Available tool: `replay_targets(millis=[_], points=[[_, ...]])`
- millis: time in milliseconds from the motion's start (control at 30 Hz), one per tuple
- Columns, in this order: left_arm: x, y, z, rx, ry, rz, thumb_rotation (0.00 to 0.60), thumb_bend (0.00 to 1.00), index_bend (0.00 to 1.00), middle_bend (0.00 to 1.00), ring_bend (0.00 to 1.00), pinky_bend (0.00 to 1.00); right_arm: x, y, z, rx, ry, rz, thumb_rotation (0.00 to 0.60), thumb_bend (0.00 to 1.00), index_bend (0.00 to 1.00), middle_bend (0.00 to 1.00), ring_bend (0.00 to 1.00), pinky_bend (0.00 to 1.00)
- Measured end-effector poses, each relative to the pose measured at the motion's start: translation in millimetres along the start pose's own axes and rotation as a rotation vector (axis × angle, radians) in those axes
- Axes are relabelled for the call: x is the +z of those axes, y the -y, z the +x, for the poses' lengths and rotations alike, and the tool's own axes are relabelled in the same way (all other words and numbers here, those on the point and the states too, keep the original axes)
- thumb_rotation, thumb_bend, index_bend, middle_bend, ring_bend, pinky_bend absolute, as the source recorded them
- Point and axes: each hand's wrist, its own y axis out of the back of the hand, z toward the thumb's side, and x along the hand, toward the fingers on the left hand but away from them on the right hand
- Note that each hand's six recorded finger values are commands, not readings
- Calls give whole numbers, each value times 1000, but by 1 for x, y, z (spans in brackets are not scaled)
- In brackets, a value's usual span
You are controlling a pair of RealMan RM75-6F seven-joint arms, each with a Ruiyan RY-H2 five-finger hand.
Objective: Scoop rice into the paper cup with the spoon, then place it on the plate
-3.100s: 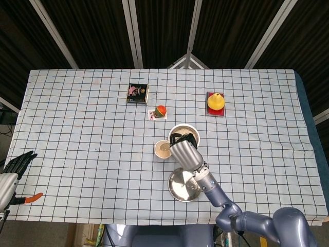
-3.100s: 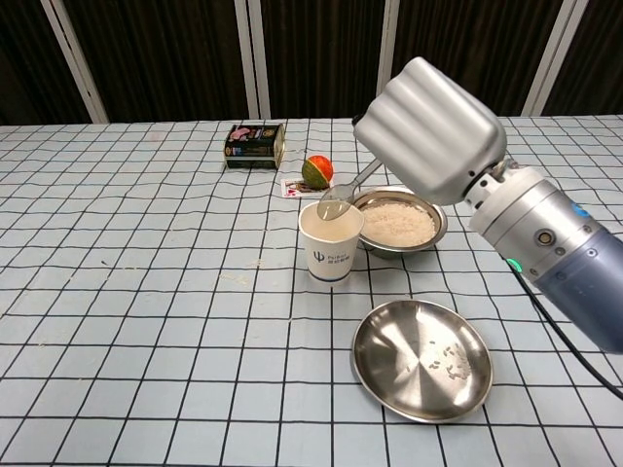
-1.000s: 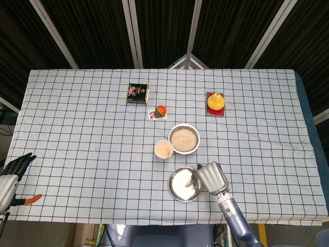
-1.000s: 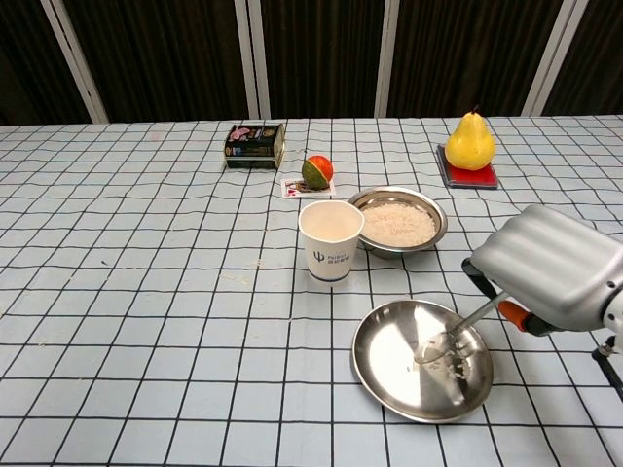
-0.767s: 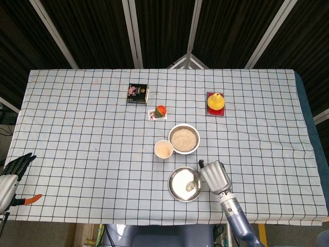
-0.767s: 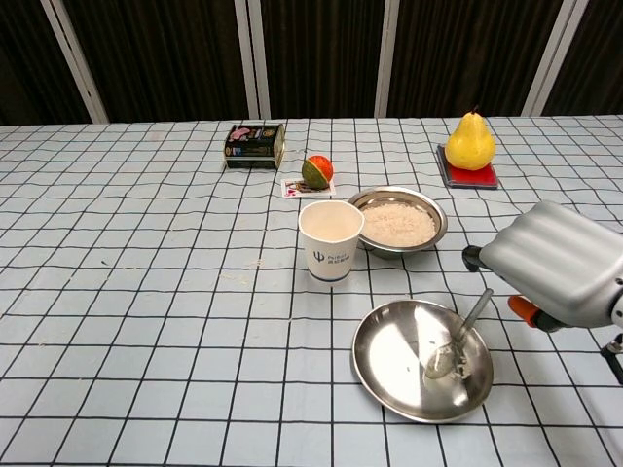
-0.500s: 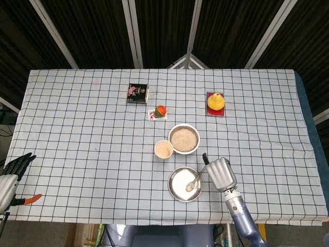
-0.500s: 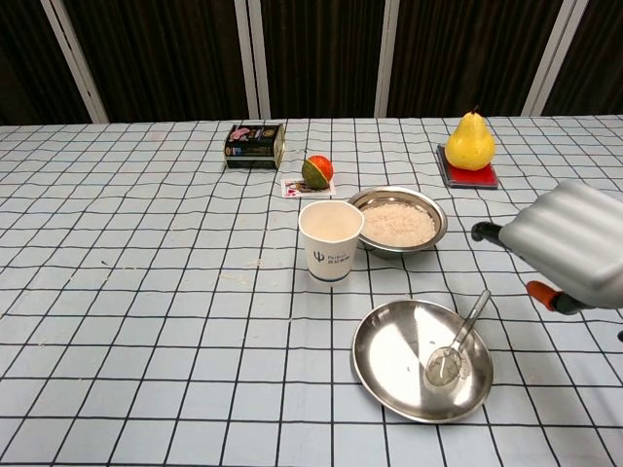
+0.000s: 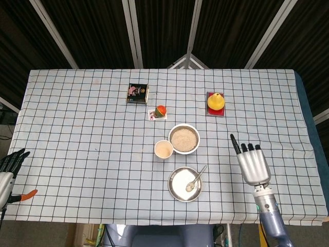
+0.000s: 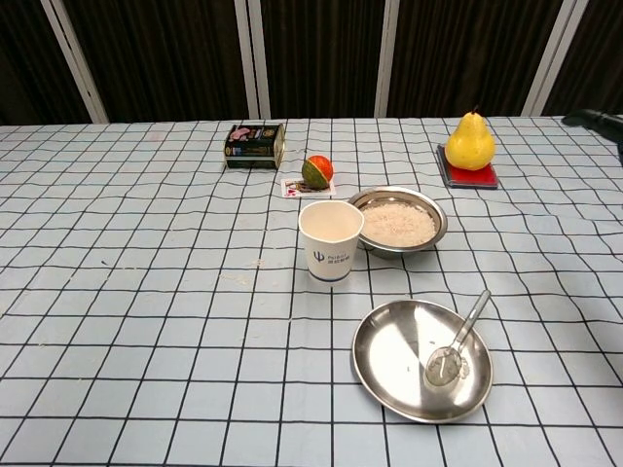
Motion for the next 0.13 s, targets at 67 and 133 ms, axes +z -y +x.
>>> replay_targets(millis=[67,133], points=[[-2,-1,1,18,-6,28,600,0,0,0,0,0,-11,3,10,16,13,-49,600,383,0,0,0,37],[-3,-2,1,38,-12,61,600,0,0,0,0,0,-20,6,20,37,29,-99,600,369,0,0,0,15]])
